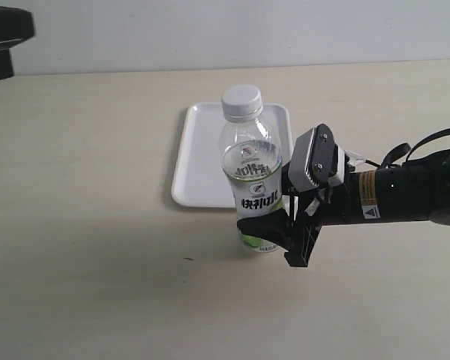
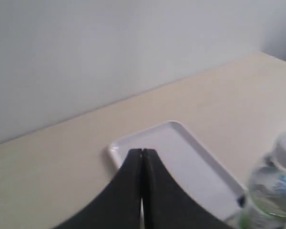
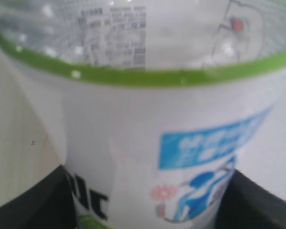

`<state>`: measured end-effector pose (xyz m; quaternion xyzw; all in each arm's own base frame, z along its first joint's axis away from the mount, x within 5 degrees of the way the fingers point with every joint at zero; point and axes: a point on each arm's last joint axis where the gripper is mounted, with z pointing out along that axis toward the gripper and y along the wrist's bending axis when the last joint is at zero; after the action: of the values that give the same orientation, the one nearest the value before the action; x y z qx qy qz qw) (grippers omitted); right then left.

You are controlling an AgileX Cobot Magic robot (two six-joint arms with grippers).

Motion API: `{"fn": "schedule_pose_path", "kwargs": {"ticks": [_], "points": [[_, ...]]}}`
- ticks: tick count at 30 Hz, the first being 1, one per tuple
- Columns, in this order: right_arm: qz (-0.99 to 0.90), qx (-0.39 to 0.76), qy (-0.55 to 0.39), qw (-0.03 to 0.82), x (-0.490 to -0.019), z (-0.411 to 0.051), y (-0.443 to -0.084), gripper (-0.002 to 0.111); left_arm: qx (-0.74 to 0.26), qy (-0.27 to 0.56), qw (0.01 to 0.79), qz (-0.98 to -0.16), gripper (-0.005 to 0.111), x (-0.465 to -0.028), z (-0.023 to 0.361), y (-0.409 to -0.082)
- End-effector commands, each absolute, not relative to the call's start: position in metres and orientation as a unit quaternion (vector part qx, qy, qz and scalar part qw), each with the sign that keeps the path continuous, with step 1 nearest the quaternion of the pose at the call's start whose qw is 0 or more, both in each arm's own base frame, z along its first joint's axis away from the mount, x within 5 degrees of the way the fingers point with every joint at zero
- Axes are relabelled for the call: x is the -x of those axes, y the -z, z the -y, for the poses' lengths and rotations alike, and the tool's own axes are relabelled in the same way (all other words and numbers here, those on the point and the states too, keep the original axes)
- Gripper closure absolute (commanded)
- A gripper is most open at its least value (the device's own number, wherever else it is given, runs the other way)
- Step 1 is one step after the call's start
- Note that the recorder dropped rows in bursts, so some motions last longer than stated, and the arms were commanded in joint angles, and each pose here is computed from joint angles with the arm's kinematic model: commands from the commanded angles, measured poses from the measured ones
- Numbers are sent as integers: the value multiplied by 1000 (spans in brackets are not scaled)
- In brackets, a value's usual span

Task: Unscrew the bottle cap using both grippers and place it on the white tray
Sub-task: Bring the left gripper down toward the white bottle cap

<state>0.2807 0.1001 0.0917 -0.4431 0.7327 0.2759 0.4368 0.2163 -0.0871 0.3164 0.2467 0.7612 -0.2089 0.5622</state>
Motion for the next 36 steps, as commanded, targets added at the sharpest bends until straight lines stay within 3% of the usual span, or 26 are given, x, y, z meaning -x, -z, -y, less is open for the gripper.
{"fn": "schedule_pose_path", "kwargs": {"ticks": [1, 3, 6, 10, 13, 17, 19, 21, 22, 25, 27, 33, 36], "points": [[-716, 446, -282, 457, -283, -102, -99, 108, -338, 328, 483, -738, 107, -232, 116, -324], [-718, 443, -284, 456, -283, -102, -99, 108, -348, 339, 479, -731, 107, -243, 121, -329], [-719, 442, -283, 455, -283, -102, -99, 108, -352, 283, 522, -723, 107, -263, 119, -340], [-719, 442, -283, 455, -283, -102, -99, 108, -360, 36, 606, -708, 107, -286, 92, -348], [-719, 443, -282, 455, -283, -102, -99, 108, -273, -158, 613, -724, 107, -297, 59, -354], [-719, 443, -280, 457, -284, -102, -99, 108, -267, -376, 506, -729, 107, -301, 26, -350], [-716, 448, -277, 459, -284, -102, -99, 108, -306, -402, 409, -760, 107, -301, 19, -340], [-716, 448, -275, 459, -284, -102, -99, 108, -384, -347, 293, -804, 107, -298, 23, -329], [-716, 448, -275, 459, -284, -102, -99, 108, -411, -302, 276, -815, 107, -297, 30, -327], [-714, 452, -276, 457, -283, -102, -99, 108, -435, -43, 348, -830, 107, -295, 82, -343], [-712, 456, -273, 459, -283, -102, -99, 108, -416, 65, 383, -822, 107, -296, 110, -356], [-696, 481, -260, 465, -283, -102, -99, 108, -511, 185, 275, -793, 107, -288, 181, -349], [-696, 481, -260, 465, -283, -102, -99, 108, -529, 215, 275, -774, 107, -277, 206, -350]]}}
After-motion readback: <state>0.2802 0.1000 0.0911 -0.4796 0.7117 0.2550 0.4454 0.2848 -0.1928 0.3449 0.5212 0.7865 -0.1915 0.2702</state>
